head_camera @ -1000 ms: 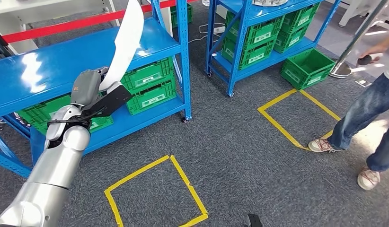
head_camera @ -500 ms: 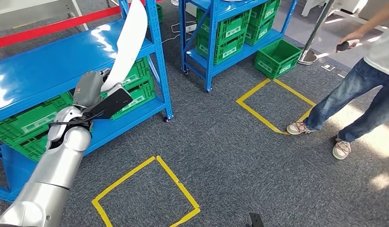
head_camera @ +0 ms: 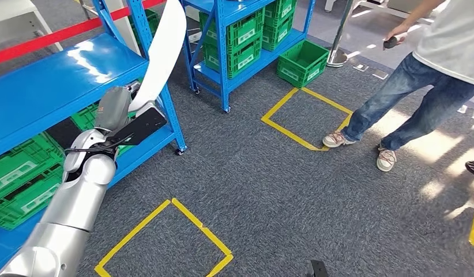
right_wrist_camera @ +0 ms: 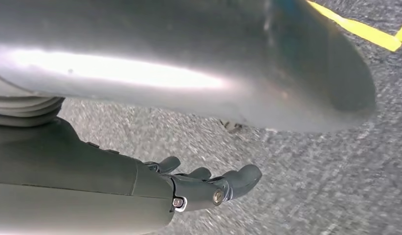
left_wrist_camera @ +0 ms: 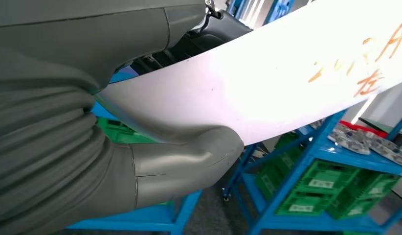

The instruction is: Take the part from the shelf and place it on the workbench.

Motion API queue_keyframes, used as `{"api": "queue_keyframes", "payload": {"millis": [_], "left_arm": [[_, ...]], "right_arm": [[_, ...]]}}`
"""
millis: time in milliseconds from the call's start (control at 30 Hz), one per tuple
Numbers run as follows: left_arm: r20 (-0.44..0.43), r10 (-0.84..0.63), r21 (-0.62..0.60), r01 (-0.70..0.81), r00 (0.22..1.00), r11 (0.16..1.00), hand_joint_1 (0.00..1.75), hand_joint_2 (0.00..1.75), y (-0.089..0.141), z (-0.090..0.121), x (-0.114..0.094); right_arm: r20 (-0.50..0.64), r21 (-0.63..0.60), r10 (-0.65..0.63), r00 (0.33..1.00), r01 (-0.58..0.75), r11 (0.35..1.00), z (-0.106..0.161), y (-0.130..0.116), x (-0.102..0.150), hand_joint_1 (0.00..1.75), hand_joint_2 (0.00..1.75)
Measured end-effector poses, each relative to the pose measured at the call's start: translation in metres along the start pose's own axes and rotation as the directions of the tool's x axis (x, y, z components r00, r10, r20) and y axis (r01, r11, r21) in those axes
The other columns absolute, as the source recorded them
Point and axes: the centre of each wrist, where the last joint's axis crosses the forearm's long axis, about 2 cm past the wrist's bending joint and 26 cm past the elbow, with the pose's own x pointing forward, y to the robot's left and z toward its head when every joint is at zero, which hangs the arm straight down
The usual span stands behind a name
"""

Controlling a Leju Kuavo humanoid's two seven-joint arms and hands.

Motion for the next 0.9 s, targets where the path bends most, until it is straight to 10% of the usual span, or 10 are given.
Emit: {"api": "queue_keyframes", "payload": {"millis": [633, 900], "left_arm": [[0.158, 0.071, -0.062, -0.061, 0.985, 0.996, 1.75, 1.75, -0.014, -0.054, 0.098], [0.112, 0.021, -0.057, -0.015, 0.994, 0.998, 1.75, 1.75, -0.011, -0.044, 0.065]], "right_arm": [[-0.078, -0.139, -0.069, 0.995, 0.058, 0.989, 0.001, -0.009, -0.004, 0.00, 0.00], [-0.020, -0.084, -0.050, 0.999, 0.048, 0.995, 0.000, -0.009, -0.003, 0.00, 0.00]]}}
